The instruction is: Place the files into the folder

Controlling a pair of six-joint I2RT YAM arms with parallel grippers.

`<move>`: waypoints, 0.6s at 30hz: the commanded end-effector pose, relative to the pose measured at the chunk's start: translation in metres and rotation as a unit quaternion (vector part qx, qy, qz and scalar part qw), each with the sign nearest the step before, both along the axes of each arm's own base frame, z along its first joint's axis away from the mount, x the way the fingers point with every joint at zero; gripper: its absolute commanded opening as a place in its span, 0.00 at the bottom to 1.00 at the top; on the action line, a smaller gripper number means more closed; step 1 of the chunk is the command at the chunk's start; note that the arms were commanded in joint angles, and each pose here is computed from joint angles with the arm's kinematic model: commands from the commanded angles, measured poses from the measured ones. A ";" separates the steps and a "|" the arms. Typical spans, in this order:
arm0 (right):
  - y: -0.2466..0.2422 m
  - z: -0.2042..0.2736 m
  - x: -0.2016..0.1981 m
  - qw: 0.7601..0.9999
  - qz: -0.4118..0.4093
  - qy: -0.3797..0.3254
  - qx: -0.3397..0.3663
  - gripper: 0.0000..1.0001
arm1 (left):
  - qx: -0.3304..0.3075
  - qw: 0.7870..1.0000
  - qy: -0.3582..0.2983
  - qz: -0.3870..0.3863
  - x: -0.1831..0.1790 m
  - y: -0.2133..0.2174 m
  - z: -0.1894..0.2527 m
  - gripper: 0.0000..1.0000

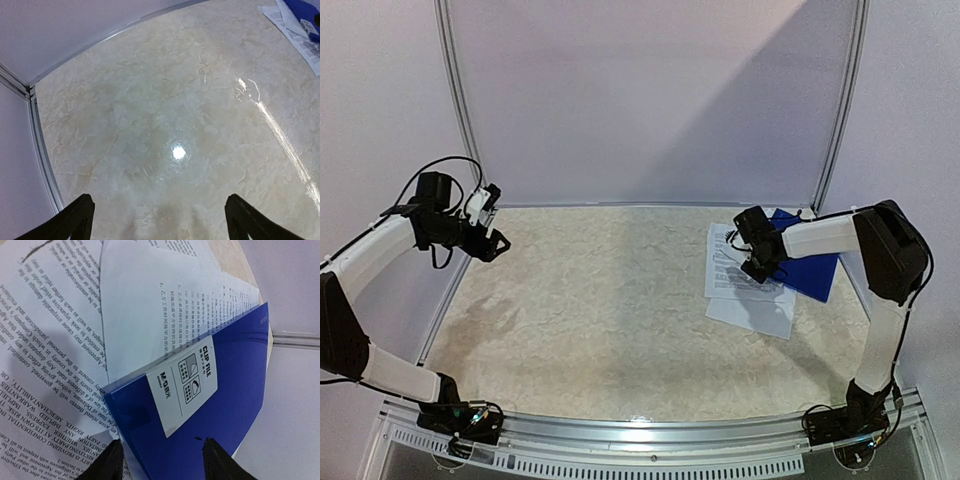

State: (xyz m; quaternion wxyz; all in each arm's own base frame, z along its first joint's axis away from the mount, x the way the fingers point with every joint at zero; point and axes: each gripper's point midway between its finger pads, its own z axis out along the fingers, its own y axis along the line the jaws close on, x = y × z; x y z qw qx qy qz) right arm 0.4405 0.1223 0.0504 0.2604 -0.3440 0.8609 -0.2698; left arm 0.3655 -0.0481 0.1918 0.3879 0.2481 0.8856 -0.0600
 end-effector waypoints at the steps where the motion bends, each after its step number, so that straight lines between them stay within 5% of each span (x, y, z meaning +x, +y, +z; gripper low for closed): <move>1: -0.008 -0.010 0.004 0.999 -0.013 -0.019 -0.043 0.49 | -0.019 0.999 0.024 -0.021 -0.011 -0.012 -0.009 0.93; 11: -0.014 0.001 0.019 0.995 -0.025 -0.069 -0.068 0.35 | -0.025 0.999 0.000 -0.040 -0.016 -0.017 0.000 0.93; 18: -0.037 0.003 0.028 0.975 -0.048 -0.104 -0.189 0.31 | -0.016 0.999 -0.003 -0.041 -0.016 -0.015 0.001 0.93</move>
